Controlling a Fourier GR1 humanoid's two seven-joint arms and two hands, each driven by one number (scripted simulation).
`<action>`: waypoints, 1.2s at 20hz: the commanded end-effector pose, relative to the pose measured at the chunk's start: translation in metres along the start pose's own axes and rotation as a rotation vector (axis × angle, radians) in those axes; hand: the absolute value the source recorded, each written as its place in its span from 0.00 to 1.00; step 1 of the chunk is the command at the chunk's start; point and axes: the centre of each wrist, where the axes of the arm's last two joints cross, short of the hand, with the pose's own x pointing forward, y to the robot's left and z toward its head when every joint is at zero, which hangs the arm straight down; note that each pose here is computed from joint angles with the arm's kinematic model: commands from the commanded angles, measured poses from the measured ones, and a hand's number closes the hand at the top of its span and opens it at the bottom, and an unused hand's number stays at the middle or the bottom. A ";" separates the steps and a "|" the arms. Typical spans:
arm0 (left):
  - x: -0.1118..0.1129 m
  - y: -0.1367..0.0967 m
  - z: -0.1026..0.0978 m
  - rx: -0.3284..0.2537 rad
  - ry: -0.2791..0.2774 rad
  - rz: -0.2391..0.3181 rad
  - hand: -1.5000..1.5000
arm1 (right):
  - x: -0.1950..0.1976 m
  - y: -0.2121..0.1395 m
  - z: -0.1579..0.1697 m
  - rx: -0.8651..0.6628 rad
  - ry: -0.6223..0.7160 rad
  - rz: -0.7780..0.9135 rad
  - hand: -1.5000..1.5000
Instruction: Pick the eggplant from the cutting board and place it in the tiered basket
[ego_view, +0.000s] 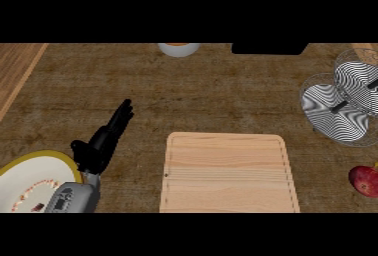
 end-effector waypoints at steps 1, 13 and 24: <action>-0.005 0.002 0.004 0.000 -0.006 -0.005 0.50 | 0.027 0.003 -0.001 0.082 0.054 -0.090 1.00; 0.008 0.006 0.008 -0.005 0.007 0.010 0.50 | -0.001 0.002 -0.010 0.011 0.202 -0.451 0.00; -0.002 0.012 0.015 0.051 0.013 0.007 0.50 | -0.045 -0.103 -0.003 -0.601 0.184 -0.434 0.00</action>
